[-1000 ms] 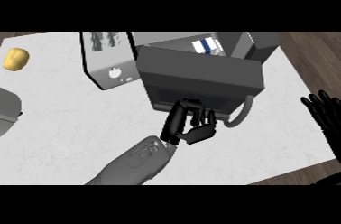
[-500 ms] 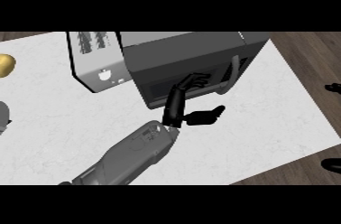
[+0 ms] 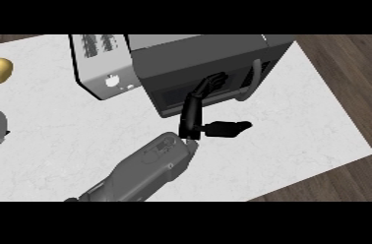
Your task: Pick up the milk, place it into the microwave and close the microwave
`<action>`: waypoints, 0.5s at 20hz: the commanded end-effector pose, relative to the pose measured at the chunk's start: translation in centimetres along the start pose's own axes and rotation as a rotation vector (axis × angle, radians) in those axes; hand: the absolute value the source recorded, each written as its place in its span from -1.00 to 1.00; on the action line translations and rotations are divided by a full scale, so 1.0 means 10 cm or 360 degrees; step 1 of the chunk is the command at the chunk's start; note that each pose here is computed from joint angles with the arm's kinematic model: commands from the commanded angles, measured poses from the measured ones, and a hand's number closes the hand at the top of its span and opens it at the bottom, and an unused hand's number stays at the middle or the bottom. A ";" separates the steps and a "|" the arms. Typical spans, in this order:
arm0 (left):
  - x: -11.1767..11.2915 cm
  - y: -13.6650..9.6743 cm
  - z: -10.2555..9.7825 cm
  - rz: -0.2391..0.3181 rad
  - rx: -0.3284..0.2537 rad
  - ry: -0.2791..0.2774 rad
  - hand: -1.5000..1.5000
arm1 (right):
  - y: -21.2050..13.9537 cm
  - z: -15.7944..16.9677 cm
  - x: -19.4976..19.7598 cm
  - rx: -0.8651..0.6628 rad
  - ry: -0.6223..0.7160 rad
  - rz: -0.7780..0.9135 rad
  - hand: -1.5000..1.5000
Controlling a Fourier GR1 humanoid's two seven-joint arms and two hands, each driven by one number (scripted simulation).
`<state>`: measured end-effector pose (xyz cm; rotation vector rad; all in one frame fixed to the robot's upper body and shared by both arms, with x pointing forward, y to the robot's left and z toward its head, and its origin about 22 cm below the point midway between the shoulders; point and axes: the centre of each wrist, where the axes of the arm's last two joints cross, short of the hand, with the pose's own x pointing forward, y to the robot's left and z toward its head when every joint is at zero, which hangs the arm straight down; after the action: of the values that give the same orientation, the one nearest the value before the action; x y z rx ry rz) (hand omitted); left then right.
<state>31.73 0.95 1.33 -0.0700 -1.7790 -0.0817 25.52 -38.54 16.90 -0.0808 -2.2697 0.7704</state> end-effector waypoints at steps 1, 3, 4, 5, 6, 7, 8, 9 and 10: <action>0.13 0.05 -0.26 0.0014 0.0162 -0.0017 -1.00 | -0.06 -0.08 0.03 -0.0013 -0.0036 0.0060 1.00; 0.13 0.05 -0.27 0.0016 0.0164 -0.0025 -1.00 | -0.07 -0.08 0.02 0.0001 -0.0016 0.0080 1.00; 0.16 0.05 -0.30 0.0018 0.0175 -0.0045 -1.00 | -0.06 -0.10 0.02 -0.0007 -0.0033 0.0075 1.00; 0.18 0.03 -0.30 0.0041 0.0166 -0.0042 -1.00 | -0.07 -0.10 0.00 -0.0023 -0.0015 0.0081 1.00; 0.14 0.04 -0.27 0.0032 0.0172 -0.0046 -1.00 | -0.11 -0.12 0.03 0.0007 -0.0017 0.0116 1.00; 0.14 0.04 -0.27 0.0034 0.0170 -0.0043 -1.00 | -0.12 -0.12 0.02 -0.0013 -0.0018 0.0118 1.00; 0.14 0.04 -0.29 0.0043 0.0169 -0.0034 -1.00 | -0.12 -0.15 0.02 -0.0014 -0.0030 0.0119 1.00; 0.17 0.02 -0.29 0.0034 0.0158 -0.0068 -1.00 | -0.14 -0.17 0.02 -0.0017 -0.0034 0.0123 1.00; 0.12 0.04 -0.27 0.0039 0.0162 -0.0046 -1.00 | -0.12 -0.17 0.00 -0.0027 -0.0034 0.0113 1.00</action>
<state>31.80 0.63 1.63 -0.0895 -1.8021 -0.0532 26.41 -38.70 18.26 -0.1512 -2.2952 0.7967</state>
